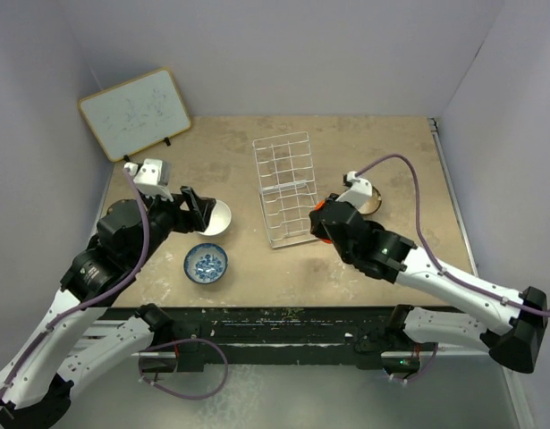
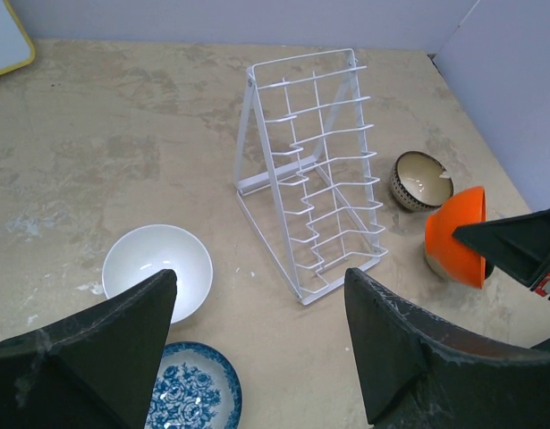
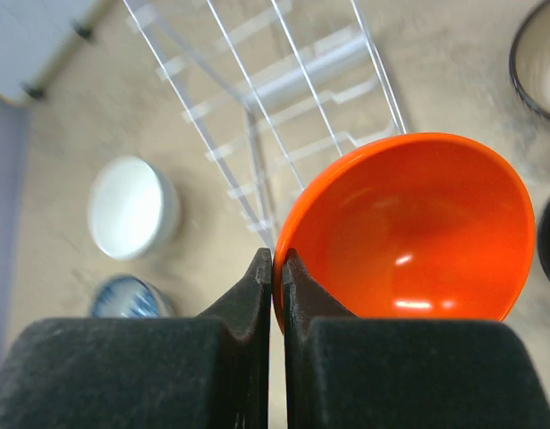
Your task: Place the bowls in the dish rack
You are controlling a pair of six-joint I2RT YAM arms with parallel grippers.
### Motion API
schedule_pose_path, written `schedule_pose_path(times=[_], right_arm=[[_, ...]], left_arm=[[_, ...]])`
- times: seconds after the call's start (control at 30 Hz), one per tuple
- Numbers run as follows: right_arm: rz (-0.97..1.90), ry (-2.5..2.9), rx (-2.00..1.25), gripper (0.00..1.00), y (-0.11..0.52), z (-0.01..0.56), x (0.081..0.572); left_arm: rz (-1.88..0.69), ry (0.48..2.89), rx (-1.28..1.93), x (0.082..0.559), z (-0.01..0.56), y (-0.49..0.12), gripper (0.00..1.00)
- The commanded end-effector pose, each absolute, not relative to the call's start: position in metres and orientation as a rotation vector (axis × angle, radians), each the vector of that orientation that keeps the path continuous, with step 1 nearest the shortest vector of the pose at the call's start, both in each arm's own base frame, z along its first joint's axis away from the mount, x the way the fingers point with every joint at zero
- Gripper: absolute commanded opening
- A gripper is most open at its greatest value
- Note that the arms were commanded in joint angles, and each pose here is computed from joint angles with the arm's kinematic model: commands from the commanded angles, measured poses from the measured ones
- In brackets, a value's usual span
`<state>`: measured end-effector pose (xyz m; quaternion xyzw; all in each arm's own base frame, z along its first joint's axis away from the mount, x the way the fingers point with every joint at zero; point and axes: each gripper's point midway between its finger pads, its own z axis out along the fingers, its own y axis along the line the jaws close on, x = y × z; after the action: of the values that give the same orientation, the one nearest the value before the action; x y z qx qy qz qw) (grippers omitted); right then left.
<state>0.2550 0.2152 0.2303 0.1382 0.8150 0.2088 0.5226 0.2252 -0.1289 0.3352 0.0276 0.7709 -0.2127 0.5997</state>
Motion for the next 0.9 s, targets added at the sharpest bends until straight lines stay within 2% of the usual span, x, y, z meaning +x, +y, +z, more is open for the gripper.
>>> schedule_pose_path(times=[0.0, 0.37, 0.63, 0.77, 0.8, 0.87], right_arm=[[0.275, 2.287, 0.14, 0.0, 0.198, 0.173, 0.217], [0.221, 2.509, 0.098, 0.0, 0.193, 0.1, 0.183], [-0.038, 2.502, 0.104, 0.0, 0.182, 0.069, 0.201], [-0.038, 2.505, 0.105, 0.0, 0.187, 0.061, 0.204], [-0.035, 2.509, 0.105, 0.03, 0.187, 0.06, 0.203], [-0.025, 2.515, 0.105, 0.22, 0.188, 0.061, 0.202]], left_arm=[[-0.536, 1.735, 0.057, 0.228, 0.347, -0.134, 0.79], [-0.538, 1.713, 0.05, 0.216, 0.356, -0.124, 0.79], [-0.531, 1.707, 0.029, 0.205, 0.356, -0.113, 0.79], [-0.511, 1.707, 0.025, 0.204, 0.356, -0.107, 0.79], [-0.508, 1.71, 0.026, 0.203, 0.356, -0.107, 0.79], [-0.501, 1.715, 0.024, 0.203, 0.355, -0.106, 0.8]])
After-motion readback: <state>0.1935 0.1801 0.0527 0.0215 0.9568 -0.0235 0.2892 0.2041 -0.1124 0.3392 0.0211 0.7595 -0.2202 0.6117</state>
